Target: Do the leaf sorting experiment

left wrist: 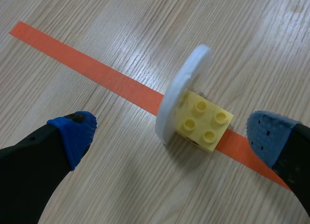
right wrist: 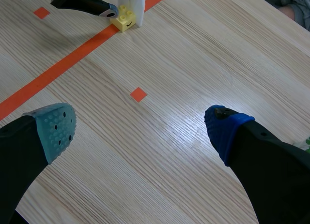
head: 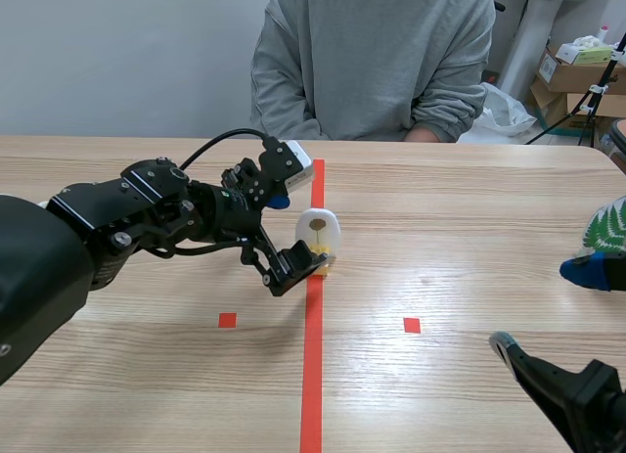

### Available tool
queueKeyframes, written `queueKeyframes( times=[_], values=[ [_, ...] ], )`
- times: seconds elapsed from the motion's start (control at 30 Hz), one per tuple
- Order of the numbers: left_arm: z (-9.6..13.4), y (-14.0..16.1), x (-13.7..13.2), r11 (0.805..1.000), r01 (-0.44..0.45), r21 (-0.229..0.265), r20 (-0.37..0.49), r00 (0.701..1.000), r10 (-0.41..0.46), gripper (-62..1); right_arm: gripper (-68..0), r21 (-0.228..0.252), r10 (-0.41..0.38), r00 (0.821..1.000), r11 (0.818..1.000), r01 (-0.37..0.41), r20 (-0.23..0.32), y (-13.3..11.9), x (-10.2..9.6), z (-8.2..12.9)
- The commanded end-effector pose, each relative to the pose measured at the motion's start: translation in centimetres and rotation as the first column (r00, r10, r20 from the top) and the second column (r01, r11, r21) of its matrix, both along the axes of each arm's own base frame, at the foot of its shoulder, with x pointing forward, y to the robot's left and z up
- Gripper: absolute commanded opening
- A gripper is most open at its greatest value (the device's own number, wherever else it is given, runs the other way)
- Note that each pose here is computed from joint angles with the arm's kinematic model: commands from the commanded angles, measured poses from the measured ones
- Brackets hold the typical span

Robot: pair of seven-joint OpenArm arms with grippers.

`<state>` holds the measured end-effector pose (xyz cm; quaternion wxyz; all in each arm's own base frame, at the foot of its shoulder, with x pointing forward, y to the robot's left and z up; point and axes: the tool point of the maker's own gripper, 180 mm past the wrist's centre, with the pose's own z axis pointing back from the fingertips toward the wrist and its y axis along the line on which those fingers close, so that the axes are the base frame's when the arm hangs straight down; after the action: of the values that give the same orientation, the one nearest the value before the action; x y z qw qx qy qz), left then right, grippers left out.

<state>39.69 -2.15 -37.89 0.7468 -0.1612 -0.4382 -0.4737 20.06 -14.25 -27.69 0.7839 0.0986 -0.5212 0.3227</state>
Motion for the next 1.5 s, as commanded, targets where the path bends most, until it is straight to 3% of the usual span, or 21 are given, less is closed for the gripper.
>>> queueKeyframes(
  times=[0.0, 0.03, 0.07, 0.2, 0.27, 0.6, 0.83, 1.07, 1.13, 1.23, 1.47],
  values=[
    [1.5, -1.4, 0.6, 0.999, 0.012, -0.039, 0.028, 1.0, -0.011, 1.4, -13.3, 0.006, 0.013, 0.999, 1.0, -0.013, 0.034, 0.1, 0.3, 1.1],
    [1.6, -1.5, 0.6, 0.999, 0.014, -0.042, 0.028, 1.0, -0.012, 1.4, -13.3, 0.006, 0.013, 0.999, 1.0, -0.013, 0.033, 0.1, 0.3, 1.1],
    [1.6, -1.7, 0.6, 0.999, 0.015, -0.045, 0.029, 0.999, -0.014, -2.4, -13.3, 0.006, 0.013, 0.999, 1.0, -0.013, 0.033, 0.1, 0.3, 1.1],
    [1.8, -2.3, 0.6, 0.998, 0.017, -0.055, 0.033, 0.999, -0.015, -26.9, -13.3, 0.005, 0.012, 0.999, 1.0, -0.013, 0.033, 0.1, 0.3, 1.1],
    [2.0, -2.7, 0.6, 0.998, 0.016, -0.061, 0.038, 0.999, -0.014, -34.7, -13.3, 0.005, 0.012, 0.999, 1.0, -0.013, 0.033, 0.1, 0.3, 1.1],
    [2.4, -3.0, 1.0, 0.996, -0.008, -0.092, 0.045, 0.999, 0.012, -56.1, -13.3, 0.006, 0.013, 0.999, 1.0, -0.013, 0.033, 0.1, 0.3, 1.1],
    [2.9, -3.0, 1.1, 0.989, -0.036, -0.145, 0.016, 0.999, 0.039, -56.7, -13.3, 0.006, 0.013, 0.999, 1.0, -0.013, 0.034, 0.1, 0.4, 1.1],
    [2.7, -1.0, 0.1, 0.972, -0.06, -0.225, -0.124, 0.992, 0.033, -56.7, -13.3, 0.006, 0.013, 0.999, 1.0, -0.013, 0.034, 0.1, 0.4, 1.1],
    [3.1, 0.0, -0.3, 0.956, -0.07, -0.283, -0.167, 0.986, 0.023, -56.7, -13.3, 0.005, 0.013, 0.999, 1.0, -0.013, 0.034, 0.1, 0.4, 1.1],
    [3.5, 2.9, 0.4, 0.926, -0.162, -0.341, -0.198, 0.975, 0.097, -56.7, -13.3, 0.005, 0.013, 0.999, 1.0, -0.013, 0.034, 0.1, 0.4, 1.1],
    [2.5, 9.8, -0.2, 0.878, -0.304, -0.37, -0.236, 0.945, 0.228, -56.8, -13.3, 0.004, 0.013, 0.999, 1.0, -0.013, 0.037, 0.0, 0.5, 1.2]
  ],
)
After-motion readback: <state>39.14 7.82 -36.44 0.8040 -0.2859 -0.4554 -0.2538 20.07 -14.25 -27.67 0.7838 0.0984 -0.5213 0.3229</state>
